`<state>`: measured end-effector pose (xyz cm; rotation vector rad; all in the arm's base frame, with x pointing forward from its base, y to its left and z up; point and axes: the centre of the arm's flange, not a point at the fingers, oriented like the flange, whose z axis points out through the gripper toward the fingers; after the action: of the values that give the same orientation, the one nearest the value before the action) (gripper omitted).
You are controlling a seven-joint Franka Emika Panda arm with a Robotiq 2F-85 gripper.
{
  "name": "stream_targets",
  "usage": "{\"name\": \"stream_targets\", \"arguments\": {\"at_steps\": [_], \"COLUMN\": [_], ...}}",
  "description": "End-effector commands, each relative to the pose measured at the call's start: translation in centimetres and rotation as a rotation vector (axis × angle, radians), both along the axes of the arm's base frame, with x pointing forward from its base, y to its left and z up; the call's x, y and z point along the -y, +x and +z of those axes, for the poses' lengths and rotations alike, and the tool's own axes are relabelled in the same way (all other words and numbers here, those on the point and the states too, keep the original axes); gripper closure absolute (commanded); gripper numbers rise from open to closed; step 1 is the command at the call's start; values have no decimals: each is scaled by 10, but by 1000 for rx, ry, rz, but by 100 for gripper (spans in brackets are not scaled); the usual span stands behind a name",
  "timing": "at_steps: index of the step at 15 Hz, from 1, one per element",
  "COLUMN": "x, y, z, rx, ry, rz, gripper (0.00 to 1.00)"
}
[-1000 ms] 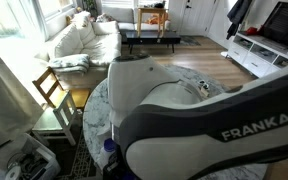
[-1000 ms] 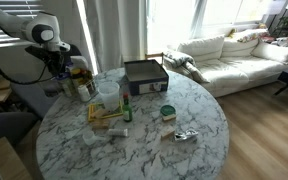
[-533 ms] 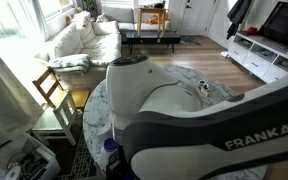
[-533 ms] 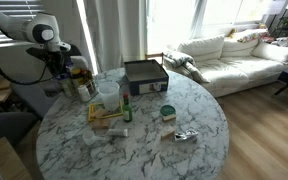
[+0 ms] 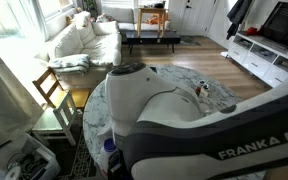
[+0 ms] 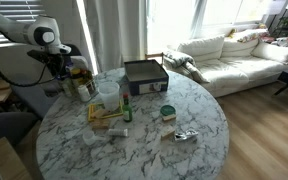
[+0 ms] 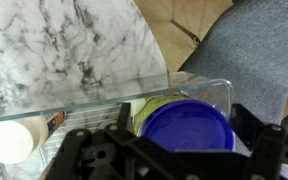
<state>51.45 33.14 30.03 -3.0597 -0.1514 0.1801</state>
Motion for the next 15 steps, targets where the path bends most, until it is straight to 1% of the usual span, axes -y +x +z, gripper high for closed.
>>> {"name": "stream_targets", "arguments": {"at_steps": [1, 7, 15], "x": [-1, -7, -2], "y": [-4, 0, 3], "z": [-10, -17, -21], "rx": [18, 46, 51], "ry": [-13, 4, -14], "rz": [-17, -11, -4], "gripper": [0, 0, 0]}}
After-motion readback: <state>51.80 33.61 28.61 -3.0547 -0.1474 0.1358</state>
